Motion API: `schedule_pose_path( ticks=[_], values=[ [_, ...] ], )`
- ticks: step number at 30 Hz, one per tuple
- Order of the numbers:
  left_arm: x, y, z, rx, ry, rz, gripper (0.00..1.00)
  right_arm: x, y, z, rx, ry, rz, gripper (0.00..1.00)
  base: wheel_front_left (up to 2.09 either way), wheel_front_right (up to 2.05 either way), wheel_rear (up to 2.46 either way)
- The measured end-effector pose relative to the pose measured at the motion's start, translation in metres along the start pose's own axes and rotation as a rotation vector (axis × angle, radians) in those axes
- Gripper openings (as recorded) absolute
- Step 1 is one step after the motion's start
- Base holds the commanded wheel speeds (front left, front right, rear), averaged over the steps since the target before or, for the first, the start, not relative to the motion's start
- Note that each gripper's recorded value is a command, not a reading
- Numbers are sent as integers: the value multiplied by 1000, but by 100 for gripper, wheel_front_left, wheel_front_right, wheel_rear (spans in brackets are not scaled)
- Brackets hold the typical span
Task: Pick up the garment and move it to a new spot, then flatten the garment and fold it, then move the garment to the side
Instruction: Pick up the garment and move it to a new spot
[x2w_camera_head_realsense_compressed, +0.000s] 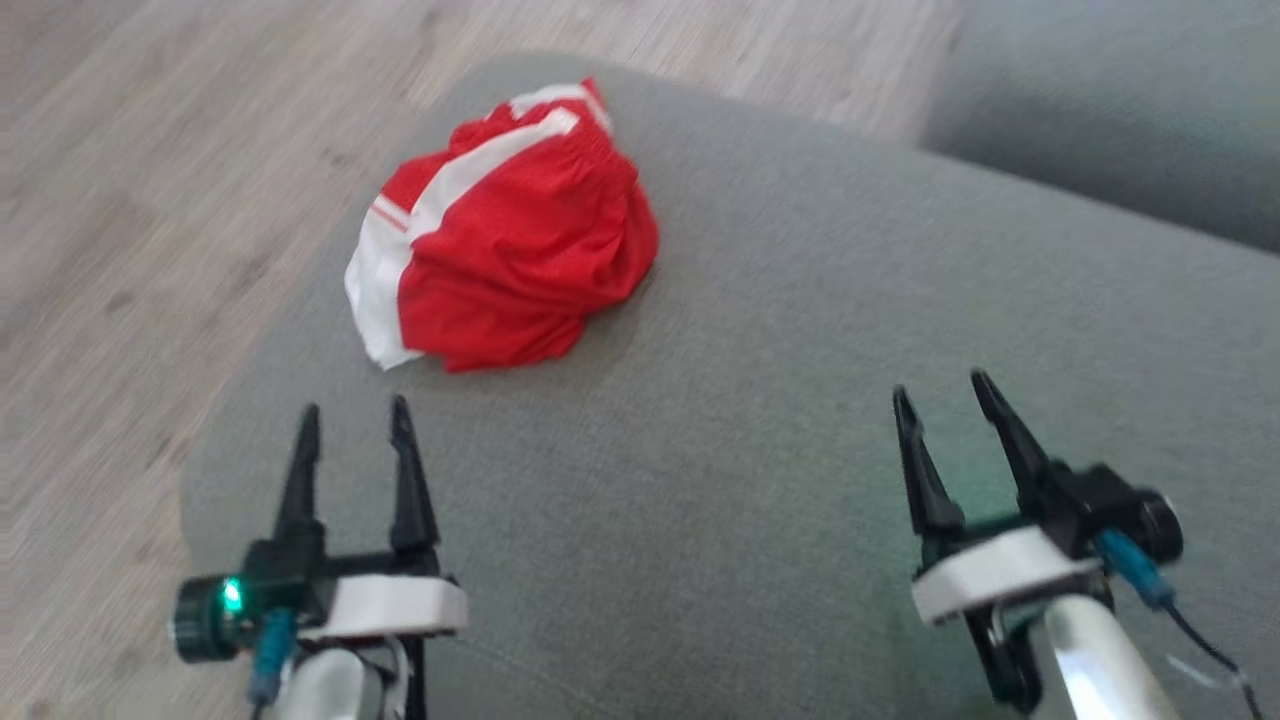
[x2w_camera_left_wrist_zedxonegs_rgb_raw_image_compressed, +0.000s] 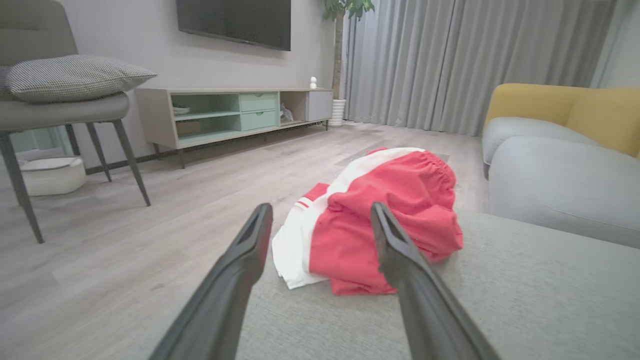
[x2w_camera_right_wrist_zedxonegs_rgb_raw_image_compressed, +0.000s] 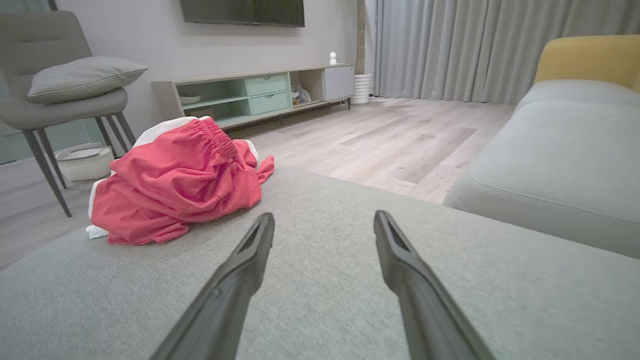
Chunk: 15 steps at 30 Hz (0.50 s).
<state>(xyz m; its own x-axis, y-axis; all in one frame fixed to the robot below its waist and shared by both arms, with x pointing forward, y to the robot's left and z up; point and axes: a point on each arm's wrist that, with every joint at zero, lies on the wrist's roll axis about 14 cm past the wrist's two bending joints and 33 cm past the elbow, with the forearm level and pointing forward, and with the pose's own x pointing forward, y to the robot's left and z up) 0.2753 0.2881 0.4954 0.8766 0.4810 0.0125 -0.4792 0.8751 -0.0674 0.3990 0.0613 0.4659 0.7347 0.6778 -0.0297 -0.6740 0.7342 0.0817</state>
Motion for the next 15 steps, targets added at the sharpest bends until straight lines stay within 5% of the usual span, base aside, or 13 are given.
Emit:
schedule_pose_path(
  ticks=[7, 15],
  values=[
    [39, 14, 34, 66, -88, 7, 100, 23, 3, -24, -15, 42, 60, 100, 0, 0, 0],
    [134, -38, 86, 185, -203, -216, 100, 27, -45, -63, -73, 111, 27, 100, 0, 0, 0]
  ],
)
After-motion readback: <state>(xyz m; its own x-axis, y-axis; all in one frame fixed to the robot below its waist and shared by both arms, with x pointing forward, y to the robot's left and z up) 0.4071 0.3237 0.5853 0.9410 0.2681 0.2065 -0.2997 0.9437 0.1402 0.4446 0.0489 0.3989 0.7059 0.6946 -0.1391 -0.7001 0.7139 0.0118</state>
